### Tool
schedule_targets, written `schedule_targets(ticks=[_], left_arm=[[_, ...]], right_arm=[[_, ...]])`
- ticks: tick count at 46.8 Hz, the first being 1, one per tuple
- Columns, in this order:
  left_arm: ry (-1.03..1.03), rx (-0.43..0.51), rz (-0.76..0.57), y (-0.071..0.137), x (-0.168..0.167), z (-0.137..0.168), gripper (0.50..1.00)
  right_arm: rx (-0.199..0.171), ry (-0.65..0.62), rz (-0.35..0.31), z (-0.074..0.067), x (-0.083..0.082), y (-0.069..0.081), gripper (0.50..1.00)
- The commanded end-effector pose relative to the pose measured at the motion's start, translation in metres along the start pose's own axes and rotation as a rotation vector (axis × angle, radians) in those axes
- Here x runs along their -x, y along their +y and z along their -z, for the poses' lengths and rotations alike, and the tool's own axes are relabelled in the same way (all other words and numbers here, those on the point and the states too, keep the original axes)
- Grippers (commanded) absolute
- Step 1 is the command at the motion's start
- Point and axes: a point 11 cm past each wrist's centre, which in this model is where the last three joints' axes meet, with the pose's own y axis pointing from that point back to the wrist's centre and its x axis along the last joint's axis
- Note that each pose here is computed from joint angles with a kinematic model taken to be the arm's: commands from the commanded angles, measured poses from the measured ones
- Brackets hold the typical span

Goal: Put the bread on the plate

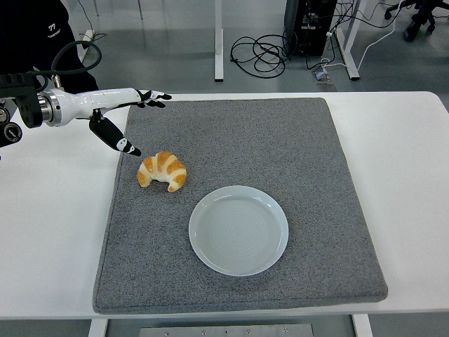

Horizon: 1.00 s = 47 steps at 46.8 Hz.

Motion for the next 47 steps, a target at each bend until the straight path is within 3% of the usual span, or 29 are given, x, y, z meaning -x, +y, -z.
schedule_targets(ticks=[1, 28, 47], left_arm=[[0.006, -0.004, -0.005, -0.002, 0.010, 0.005, 0.939], [-0.002, 0.013, -0.038, -0.024, 0.078, 0.017, 0.937], [-0.040, 0.040, -0.101, -0.044, 0.089, 0.023, 0.937]], right_arm=[[-0.001, 0.000, 0.000, 0.001, 0.000, 0.000, 1.000], [0.003, 0.002, -0.001, -0.001, 0.000, 0.000, 1.000], [0.003, 0.002, -0.001, -0.001, 0.000, 0.000, 1.000]])
